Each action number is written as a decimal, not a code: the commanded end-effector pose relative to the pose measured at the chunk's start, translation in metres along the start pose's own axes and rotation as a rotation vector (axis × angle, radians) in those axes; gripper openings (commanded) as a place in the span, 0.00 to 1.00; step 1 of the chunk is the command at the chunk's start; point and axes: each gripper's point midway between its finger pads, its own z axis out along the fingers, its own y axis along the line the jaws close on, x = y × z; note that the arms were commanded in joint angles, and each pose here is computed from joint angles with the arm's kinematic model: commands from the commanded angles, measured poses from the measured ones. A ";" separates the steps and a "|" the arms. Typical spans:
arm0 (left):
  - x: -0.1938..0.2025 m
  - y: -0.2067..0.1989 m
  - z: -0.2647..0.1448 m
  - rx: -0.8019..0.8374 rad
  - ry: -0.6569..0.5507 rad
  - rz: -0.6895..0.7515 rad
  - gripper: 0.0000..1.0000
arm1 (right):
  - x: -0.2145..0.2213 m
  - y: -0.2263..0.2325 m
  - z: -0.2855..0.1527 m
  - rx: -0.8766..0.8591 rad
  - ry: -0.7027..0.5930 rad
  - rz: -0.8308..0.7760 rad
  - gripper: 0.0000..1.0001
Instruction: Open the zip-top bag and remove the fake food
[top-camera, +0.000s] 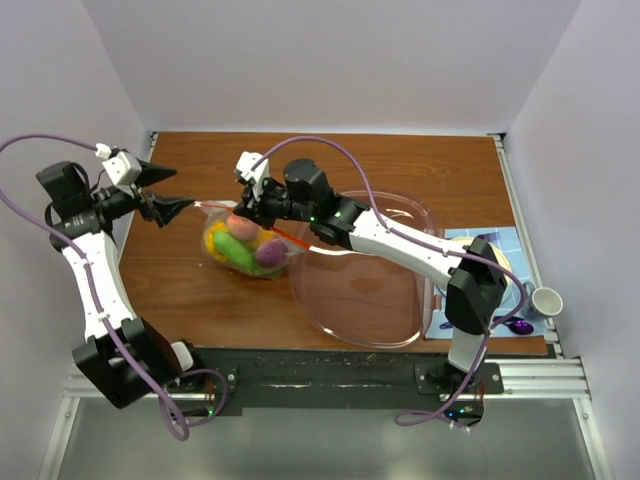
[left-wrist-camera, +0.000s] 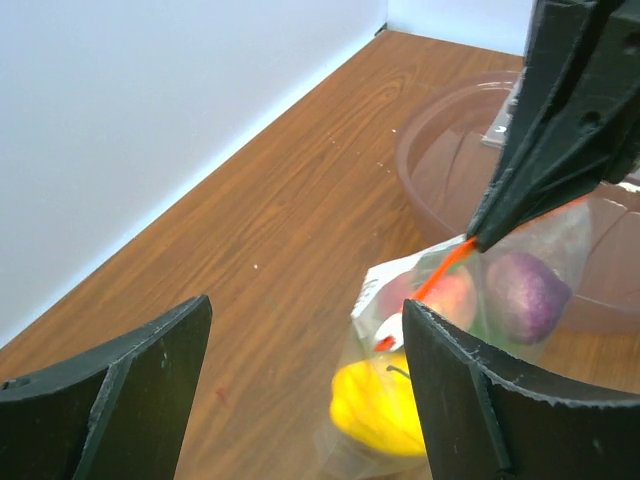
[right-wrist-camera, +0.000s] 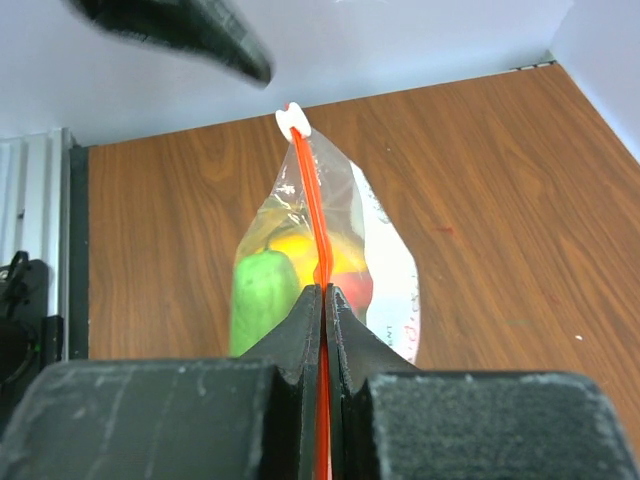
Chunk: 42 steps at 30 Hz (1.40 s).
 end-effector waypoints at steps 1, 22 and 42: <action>-0.019 -0.018 0.004 0.202 -0.142 -0.021 0.81 | -0.061 0.006 -0.018 -0.041 -0.149 -0.018 0.00; 0.018 -0.046 0.012 0.232 -0.150 0.015 0.81 | -0.072 -0.004 -0.022 -0.152 -0.195 0.084 0.00; -0.024 -0.086 0.030 0.346 -0.188 0.133 0.74 | -0.074 0.021 -0.021 -0.301 -0.193 0.146 0.00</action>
